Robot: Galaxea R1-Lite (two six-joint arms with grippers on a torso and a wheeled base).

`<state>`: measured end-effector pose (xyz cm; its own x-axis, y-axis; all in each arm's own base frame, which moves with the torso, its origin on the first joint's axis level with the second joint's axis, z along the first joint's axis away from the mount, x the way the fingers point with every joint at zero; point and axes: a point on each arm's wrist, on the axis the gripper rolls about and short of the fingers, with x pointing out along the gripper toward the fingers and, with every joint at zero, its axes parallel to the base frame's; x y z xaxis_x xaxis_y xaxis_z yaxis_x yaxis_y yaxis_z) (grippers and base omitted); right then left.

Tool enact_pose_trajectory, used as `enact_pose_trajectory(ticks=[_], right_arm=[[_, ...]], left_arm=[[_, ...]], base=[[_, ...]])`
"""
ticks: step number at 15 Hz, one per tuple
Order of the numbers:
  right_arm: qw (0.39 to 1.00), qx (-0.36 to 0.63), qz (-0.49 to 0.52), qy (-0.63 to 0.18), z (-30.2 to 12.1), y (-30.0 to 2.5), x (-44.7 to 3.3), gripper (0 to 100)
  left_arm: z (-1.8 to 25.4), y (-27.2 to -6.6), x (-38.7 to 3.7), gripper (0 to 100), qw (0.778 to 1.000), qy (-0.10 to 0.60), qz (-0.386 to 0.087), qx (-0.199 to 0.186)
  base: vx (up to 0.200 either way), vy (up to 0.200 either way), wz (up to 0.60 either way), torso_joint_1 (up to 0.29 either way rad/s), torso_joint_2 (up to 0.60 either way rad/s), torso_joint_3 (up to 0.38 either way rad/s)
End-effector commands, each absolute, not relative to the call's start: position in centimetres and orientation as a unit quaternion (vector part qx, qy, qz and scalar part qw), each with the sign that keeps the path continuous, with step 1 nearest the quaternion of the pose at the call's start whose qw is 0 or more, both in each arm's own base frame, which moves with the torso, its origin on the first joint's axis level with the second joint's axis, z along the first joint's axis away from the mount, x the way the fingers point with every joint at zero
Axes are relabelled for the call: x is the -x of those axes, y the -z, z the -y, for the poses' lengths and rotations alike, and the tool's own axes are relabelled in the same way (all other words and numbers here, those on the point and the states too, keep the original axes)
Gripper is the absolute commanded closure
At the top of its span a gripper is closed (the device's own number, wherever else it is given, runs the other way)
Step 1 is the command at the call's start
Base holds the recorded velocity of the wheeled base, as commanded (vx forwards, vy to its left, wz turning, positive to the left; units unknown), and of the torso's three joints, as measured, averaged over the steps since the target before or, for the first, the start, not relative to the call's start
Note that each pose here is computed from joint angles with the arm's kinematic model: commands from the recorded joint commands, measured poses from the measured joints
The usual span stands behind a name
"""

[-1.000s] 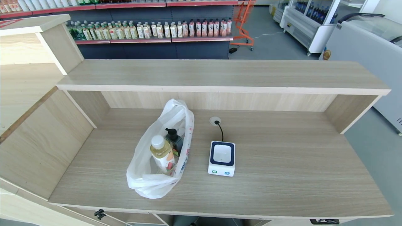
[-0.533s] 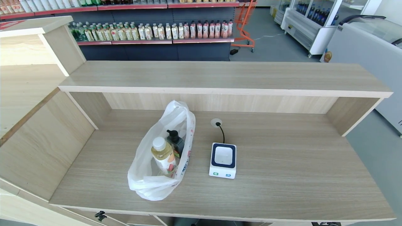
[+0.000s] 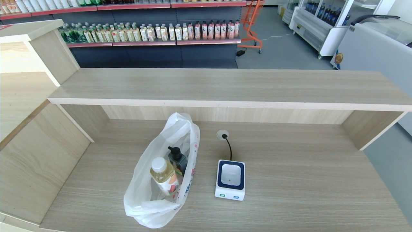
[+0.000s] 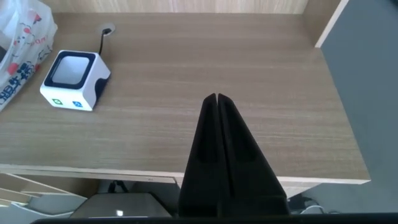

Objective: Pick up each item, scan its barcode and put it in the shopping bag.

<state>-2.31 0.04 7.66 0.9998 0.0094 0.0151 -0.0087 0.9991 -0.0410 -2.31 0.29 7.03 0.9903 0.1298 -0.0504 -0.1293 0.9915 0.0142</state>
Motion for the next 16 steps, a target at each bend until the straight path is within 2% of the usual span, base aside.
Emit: enact_pose_trajectory(ticks=[1, 16], right_arm=[[1.000, 0.021, 0.006, -0.004, -0.04, -7.67, 2.28, 100], [1.000, 0.022, 0.006, -0.004, -0.04, -7.67, 2.28, 100]], left_arm=[[-0.29, -7.03, 2.31, 0, 0.998, -0.065, -0.026, -0.005], [-0.29, -7.03, 2.31, 0, 0.998, -0.065, -0.026, -0.005]], base=[[0.000, 0.000, 0.00, 0.000, 0.00, 0.000], [0.000, 0.000, 0.00, 0.000, 0.00, 0.000]])
